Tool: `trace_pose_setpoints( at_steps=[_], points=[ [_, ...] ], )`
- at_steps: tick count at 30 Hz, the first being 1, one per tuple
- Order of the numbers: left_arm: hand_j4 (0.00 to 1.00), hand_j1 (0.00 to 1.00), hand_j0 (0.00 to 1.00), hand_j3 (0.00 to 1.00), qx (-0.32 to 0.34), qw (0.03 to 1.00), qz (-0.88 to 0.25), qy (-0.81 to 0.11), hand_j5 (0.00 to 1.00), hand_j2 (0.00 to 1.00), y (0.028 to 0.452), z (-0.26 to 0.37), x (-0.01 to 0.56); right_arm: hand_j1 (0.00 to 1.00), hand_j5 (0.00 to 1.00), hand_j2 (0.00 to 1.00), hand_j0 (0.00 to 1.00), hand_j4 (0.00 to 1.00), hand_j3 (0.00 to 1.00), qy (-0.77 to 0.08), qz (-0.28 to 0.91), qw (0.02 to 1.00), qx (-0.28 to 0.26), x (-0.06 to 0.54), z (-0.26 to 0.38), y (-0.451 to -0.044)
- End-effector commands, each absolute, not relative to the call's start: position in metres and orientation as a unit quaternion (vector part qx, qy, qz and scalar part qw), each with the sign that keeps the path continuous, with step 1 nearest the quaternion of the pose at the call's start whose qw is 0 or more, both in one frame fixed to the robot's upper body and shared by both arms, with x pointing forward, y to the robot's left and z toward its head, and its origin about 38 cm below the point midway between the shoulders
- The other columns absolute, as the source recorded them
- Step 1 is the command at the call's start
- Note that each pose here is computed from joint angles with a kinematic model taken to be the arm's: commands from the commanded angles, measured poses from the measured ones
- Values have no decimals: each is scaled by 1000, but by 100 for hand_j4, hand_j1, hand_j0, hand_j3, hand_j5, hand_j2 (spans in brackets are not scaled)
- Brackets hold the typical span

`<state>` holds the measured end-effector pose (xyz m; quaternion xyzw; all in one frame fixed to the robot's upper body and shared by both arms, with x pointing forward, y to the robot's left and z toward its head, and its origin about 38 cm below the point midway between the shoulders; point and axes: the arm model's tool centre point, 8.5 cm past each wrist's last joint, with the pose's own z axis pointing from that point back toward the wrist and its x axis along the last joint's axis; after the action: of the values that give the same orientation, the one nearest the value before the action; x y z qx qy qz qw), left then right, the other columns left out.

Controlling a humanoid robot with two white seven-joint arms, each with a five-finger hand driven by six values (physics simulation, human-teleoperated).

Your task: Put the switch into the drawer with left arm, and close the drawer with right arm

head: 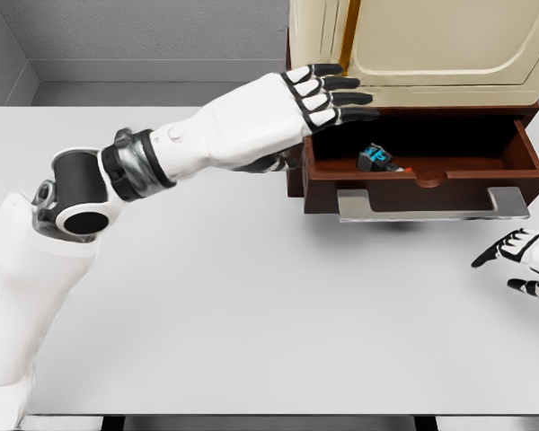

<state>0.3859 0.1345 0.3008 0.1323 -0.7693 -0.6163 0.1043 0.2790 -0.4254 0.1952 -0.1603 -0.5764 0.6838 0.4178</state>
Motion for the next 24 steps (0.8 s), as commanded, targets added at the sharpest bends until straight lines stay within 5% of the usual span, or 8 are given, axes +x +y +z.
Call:
trace_pose_setpoints(
  at_steps=[1,5,11,15,24],
  points=[
    [100,100,100,100,142,130,-574,-796,100,100,228,344,385,67,67,67,67,67,67,-580,679,420,-160,279,196,-425],
    [100,100,100,100,149,249,-554,-780,100,100,333,321,363,66,66,66,66,66,66,-587,677,411,-168,286,205,-425],
    [100,100,100,100,132,460,-544,-689,100,100,409,190,370,66,66,66,66,66,66,-591,672,412,-172,288,207,-427],
    [100,100,100,100,69,487,-537,-686,100,100,381,148,369,66,66,66,66,66,66,-598,666,410,-176,290,209,-426],
    [100,100,100,100,93,518,-511,-679,100,100,411,141,362,58,58,58,58,58,58,-591,667,413,-185,294,211,-434]
  ],
)
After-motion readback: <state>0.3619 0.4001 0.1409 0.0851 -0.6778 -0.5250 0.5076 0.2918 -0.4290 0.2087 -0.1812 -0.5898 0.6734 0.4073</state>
